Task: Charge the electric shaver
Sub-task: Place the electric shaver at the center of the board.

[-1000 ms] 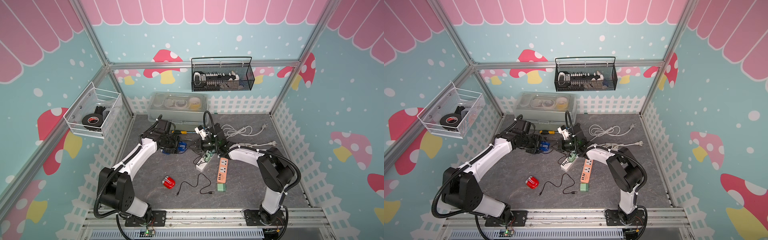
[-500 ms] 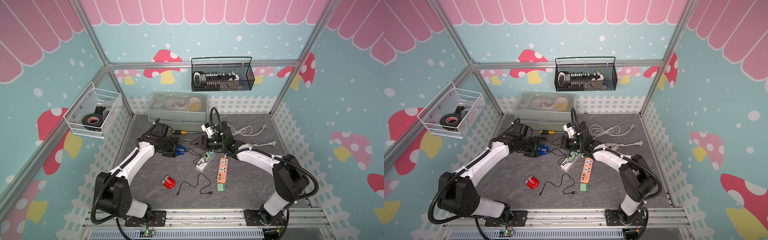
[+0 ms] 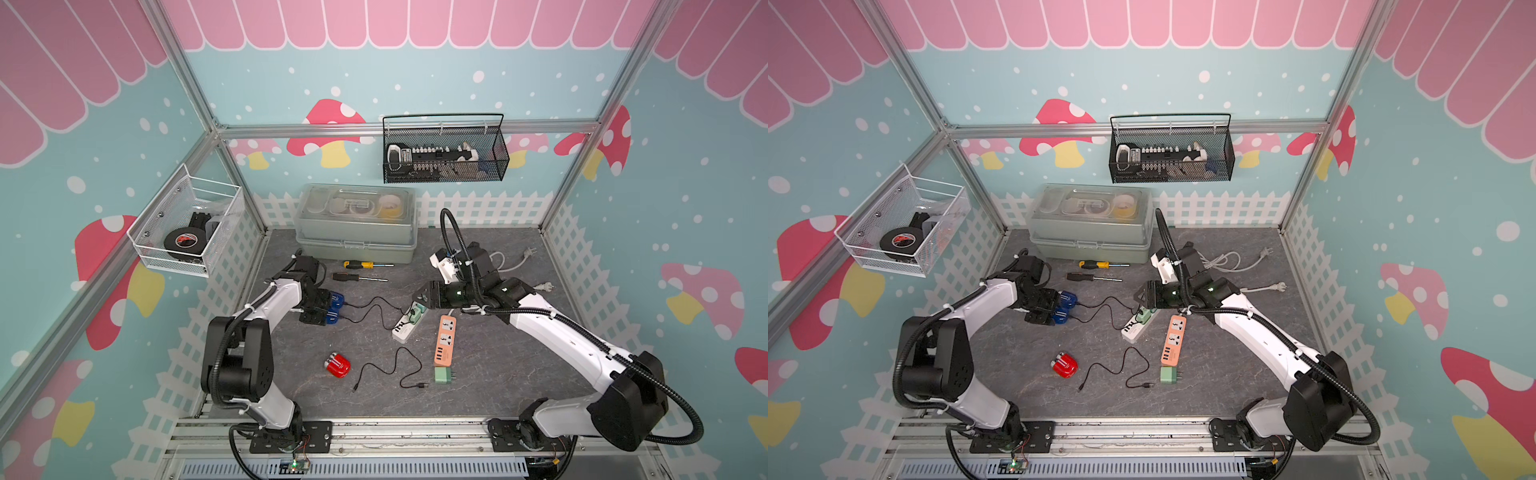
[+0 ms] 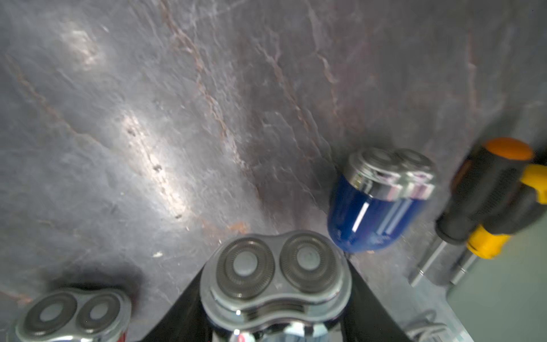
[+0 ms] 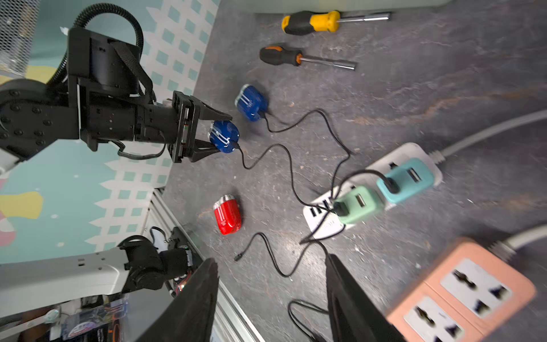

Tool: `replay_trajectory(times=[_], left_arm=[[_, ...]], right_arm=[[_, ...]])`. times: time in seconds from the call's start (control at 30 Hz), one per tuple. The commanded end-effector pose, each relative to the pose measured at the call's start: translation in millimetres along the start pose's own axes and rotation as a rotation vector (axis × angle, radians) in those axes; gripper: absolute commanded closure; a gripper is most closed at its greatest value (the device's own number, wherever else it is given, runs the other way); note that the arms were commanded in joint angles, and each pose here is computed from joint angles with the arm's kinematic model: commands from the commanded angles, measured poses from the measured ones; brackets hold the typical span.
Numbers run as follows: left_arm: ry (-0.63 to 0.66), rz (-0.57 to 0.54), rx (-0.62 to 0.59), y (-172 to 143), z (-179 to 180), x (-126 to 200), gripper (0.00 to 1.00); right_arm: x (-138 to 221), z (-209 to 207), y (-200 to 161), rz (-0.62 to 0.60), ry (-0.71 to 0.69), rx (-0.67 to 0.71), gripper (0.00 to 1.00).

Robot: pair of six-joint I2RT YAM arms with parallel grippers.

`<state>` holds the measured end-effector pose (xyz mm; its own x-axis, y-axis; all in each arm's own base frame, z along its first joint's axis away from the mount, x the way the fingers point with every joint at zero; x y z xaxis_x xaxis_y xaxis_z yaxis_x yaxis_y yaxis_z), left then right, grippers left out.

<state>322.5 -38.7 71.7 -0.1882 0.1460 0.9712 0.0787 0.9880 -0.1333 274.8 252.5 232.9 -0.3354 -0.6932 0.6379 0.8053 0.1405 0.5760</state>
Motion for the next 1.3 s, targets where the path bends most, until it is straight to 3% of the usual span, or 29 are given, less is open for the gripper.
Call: replay_trajectory(times=[0.0, 0.27, 0.5, 0.7, 0.97, 1.13, 1.27], left_arm=[[0.013, -0.064, -0.022, 11, -1, -6, 0.96], [0.059, -0.029, -0.018, 10, 9, -35, 0.55], [0.026, -0.013, -0.06, 6, 6, -26, 0.28], [-0.006, 0.002, -0.088, 2, 7, -9, 0.22], [-0.077, 0.021, -0.141, -8, 7, 33, 0.2], [-0.116, 0.002, -0.313, -29, 10, 69, 0.21], [-0.125, 0.057, -0.407, -52, 29, 76, 0.24]], right_arm=[[18, -20, -30, 0.082, -0.132, 0.088, 0.43], [25, -25, -73, 0.17, -0.185, 0.189, 0.47], [19, -23, -103, 0.241, -0.203, 0.251, 0.49], [12, -15, -121, 0.261, -0.174, 0.336, 0.5], [-2, 14, -153, 0.283, 0.023, 0.709, 0.58], [-13, 17, -179, 0.372, 0.093, 0.929, 0.55], [-27, 19, -193, 0.462, 0.109, 1.029, 0.53]])
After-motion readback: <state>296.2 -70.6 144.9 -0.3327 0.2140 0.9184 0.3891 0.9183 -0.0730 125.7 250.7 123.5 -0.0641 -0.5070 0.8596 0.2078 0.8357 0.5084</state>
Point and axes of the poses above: each gripper's point midway between its finger pads, its own x axis back along the fingers, its own z axis along the line the jaws close on, y = z × x, the point moved 2 cm from there along x, back along the fingers, and after that the axes turned 7 degrees about x, right-handed, at the moved point
